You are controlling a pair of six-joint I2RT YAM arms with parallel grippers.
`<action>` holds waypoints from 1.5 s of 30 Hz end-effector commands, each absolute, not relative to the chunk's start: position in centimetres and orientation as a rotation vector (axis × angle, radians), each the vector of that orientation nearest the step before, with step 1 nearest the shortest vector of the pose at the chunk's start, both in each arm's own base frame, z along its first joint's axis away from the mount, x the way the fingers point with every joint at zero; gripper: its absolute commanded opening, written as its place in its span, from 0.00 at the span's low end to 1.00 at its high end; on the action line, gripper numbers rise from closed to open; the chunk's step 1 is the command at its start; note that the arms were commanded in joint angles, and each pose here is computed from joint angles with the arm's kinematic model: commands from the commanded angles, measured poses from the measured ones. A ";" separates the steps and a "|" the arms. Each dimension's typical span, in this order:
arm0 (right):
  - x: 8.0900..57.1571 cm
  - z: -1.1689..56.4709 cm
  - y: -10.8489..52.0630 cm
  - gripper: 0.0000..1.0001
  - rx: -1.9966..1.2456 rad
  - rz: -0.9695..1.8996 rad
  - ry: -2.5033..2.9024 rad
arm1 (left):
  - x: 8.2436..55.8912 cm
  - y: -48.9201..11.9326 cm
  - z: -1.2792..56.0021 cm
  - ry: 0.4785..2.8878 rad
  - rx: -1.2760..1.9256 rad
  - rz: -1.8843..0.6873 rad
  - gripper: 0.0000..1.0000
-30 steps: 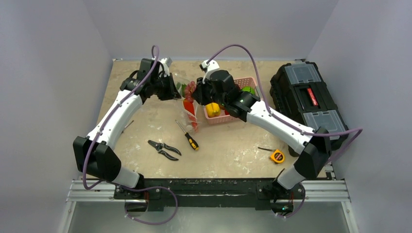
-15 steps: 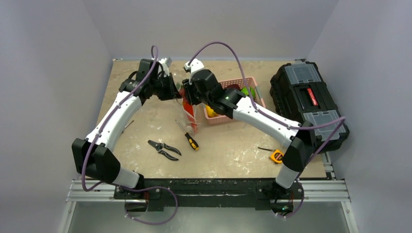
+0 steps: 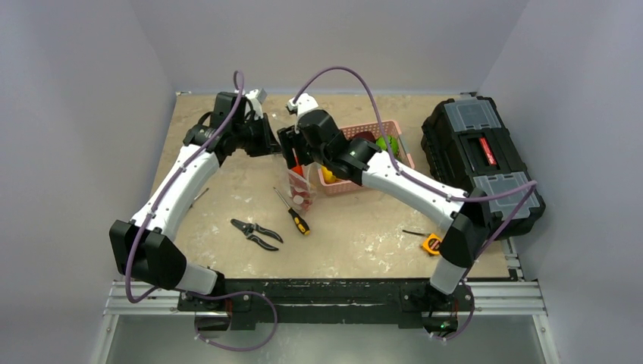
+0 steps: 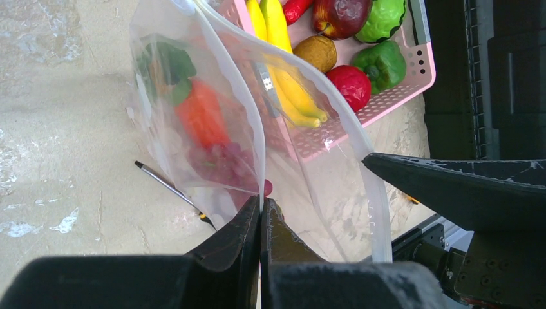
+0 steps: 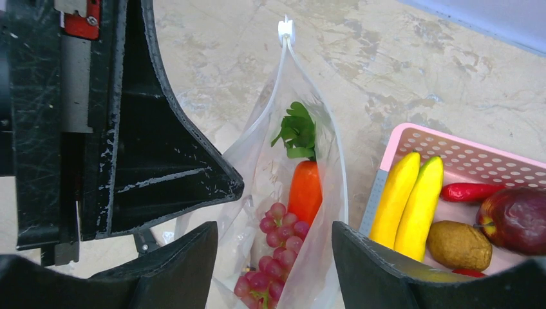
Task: Place the food in the zip-top bag and seal the zipper
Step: Place the fake fruit in the zipper food storage bag, then pick up the fake fruit from the bin.
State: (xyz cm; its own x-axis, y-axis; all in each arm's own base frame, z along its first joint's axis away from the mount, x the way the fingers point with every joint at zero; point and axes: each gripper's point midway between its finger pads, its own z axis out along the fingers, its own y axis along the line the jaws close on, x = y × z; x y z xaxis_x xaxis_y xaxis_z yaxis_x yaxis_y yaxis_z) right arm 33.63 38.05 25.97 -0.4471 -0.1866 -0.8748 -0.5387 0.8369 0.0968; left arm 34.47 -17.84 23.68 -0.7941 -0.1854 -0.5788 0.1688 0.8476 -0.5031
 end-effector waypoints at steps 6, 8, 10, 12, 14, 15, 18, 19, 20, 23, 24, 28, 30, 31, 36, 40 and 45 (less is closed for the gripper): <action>33.2 30.4 35.2 0.67 -0.390 0.461 1.917 | 34.6 -17.6 25.8 2.293 -0.020 -0.759 0.00; 32.8 30.9 34.8 0.69 -0.384 0.480 1.894 | 34.5 -17.5 25.9 2.284 -0.025 -0.763 0.00; 32.6 31.4 34.4 0.70 -0.375 0.491 1.877 | 34.5 -17.6 25.9 2.287 -0.025 -0.769 0.00; 32.6 31.6 33.5 0.72 -0.346 0.470 1.865 | 34.6 -17.7 25.7 2.296 -0.026 -0.774 0.00; 33.1 31.7 32.2 0.73 -0.304 0.448 1.858 | 34.6 -17.8 25.4 2.307 -0.028 -0.778 0.00; 33.6 31.6 31.4 0.74 -0.272 0.439 1.861 | 34.6 -17.8 25.4 2.309 -0.029 -0.781 0.00; 35.3 30.7 28.3 0.74 -0.160 0.443 1.894 | 34.5 -17.8 25.4 2.309 -0.028 -0.782 0.00; 36.0 30.0 27.2 0.74 -0.122 0.452 1.910 | 34.6 -17.8 25.4 2.310 -0.028 -0.783 0.00; 36.5 29.6 26.1 0.74 -0.086 0.468 1.917 | 34.6 -17.8 25.5 2.308 -0.027 -0.782 0.00; 37.7 27.3 23.8 0.74 -0.026 0.470 1.965 | 34.6 -17.8 25.4 2.311 -0.030 -0.782 0.00; 37.9 26.3 23.4 0.74 -0.019 0.470 1.987 | 34.6 -17.8 25.4 2.311 -0.029 -0.782 0.00; 37.9 22.7 23.6 0.73 -0.040 0.493 2.079 | 34.6 -17.9 25.3 2.314 -0.028 -0.789 0.00; 37.5 20.7 24.2 0.72 -0.070 0.513 2.135 | 34.6 -17.9 25.2 2.317 -0.029 -0.790 0.00; 37.4 19.7 24.6 0.71 -0.093 0.527 2.161 | 34.6 -17.9 25.2 2.318 -0.030 -0.792 0.00; 36.8 15.0 25.9 0.60 -0.232 0.520 2.311 | 34.6 -18.0 25.0 2.323 -0.031 -0.793 0.00; 36.5 12.3 26.0 0.56 -0.281 0.423 2.387 | 34.6 -18.0 24.9 2.326 -0.031 -0.794 0.00; 36.3 11.6 26.3 0.60 -0.319 0.330 2.380 | 34.7 -18.1 24.9 2.329 -0.029 -0.796 0.00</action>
